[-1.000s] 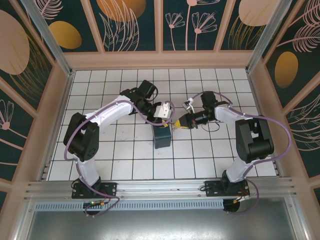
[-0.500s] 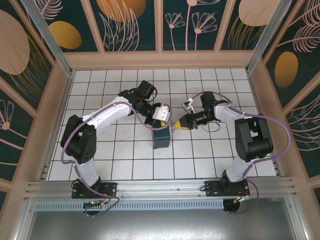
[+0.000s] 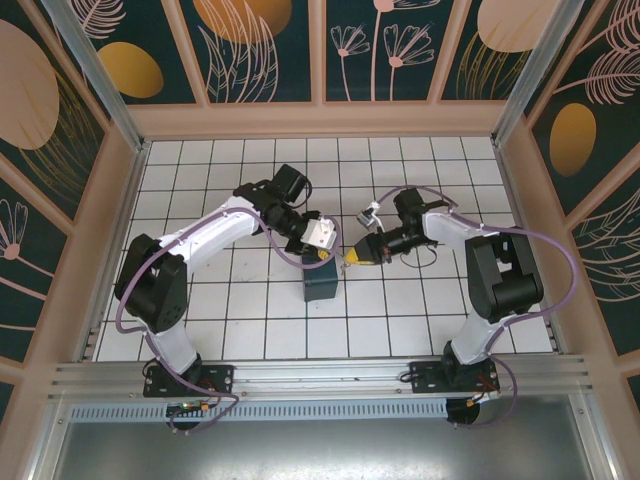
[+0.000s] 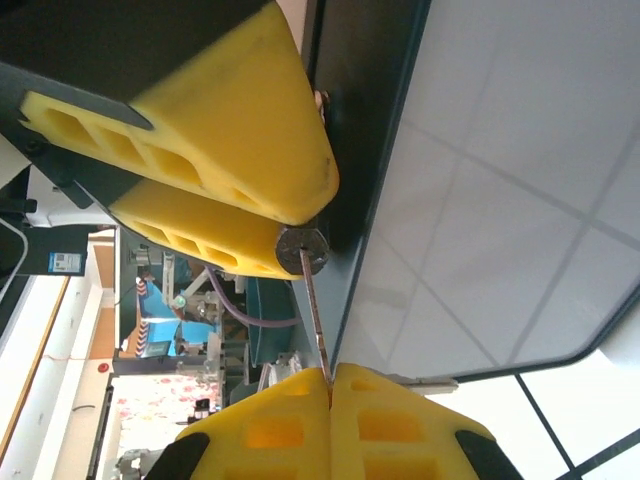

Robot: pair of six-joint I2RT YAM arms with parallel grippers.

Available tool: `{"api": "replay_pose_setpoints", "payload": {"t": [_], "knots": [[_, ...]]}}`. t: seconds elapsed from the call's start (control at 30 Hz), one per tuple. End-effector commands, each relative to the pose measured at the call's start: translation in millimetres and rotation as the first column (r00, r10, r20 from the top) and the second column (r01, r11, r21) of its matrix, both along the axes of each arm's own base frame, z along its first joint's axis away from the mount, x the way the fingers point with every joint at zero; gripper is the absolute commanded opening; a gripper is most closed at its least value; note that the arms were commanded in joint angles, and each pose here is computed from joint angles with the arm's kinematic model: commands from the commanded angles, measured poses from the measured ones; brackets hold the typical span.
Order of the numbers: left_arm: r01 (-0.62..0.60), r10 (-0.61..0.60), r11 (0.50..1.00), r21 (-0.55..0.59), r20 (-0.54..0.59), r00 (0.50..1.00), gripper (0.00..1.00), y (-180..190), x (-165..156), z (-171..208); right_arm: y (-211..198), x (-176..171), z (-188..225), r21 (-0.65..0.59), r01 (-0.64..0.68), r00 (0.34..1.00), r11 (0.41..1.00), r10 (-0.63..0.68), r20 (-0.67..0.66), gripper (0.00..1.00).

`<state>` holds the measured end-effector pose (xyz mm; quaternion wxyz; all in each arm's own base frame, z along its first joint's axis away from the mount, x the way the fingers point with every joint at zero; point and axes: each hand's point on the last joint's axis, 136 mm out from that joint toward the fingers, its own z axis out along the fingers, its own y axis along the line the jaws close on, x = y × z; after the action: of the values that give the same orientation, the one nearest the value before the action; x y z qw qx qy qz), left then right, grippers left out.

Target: Unlock the padlock with the key

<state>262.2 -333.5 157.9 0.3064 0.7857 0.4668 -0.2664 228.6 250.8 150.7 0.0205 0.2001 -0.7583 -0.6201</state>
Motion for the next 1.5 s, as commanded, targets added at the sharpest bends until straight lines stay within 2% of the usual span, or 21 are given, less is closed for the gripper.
{"api": "replay_pose_setpoints", "payload": {"t": [0.0, 0.17, 0.63, 0.93, 1.47], "knots": [[0.037, -0.034, 0.998, -0.058, 0.043, 0.998, 0.31, -8.6, -3.3, 16.4, 1.7, -6.8, 11.9, 0.035, -0.009, 0.999, 0.999, 0.008, 0.034, 0.00], [0.056, -0.053, 0.995, -0.081, 0.040, 0.998, 0.32, -9.7, -9.2, 21.0, 4.2, -1.2, 13.9, 0.062, -0.018, 0.999, 0.998, 0.016, 0.032, 0.00], [0.049, -0.045, 0.996, -0.080, 0.042, 0.998, 0.31, -10.3, -9.8, 21.5, -3.6, 11.9, 6.3, 0.039, 0.023, 0.999, 0.999, -0.024, 0.025, 0.00], [0.029, -0.027, 0.997, -0.068, 0.035, 0.999, 0.31, -11.0, -5.6, 16.8, 2.2, 2.4, -2.6, 0.019, -0.002, 1.000, 1.000, 0.002, 0.002, 0.00], [0.030, -0.027, 0.996, -0.079, 0.036, 0.999, 0.31, -11.4, -6.3, 19.8, 3.0, 8.6, -7.5, 0.011, 0.003, 1.000, 1.000, -0.003, -0.003, 0.00]]}}
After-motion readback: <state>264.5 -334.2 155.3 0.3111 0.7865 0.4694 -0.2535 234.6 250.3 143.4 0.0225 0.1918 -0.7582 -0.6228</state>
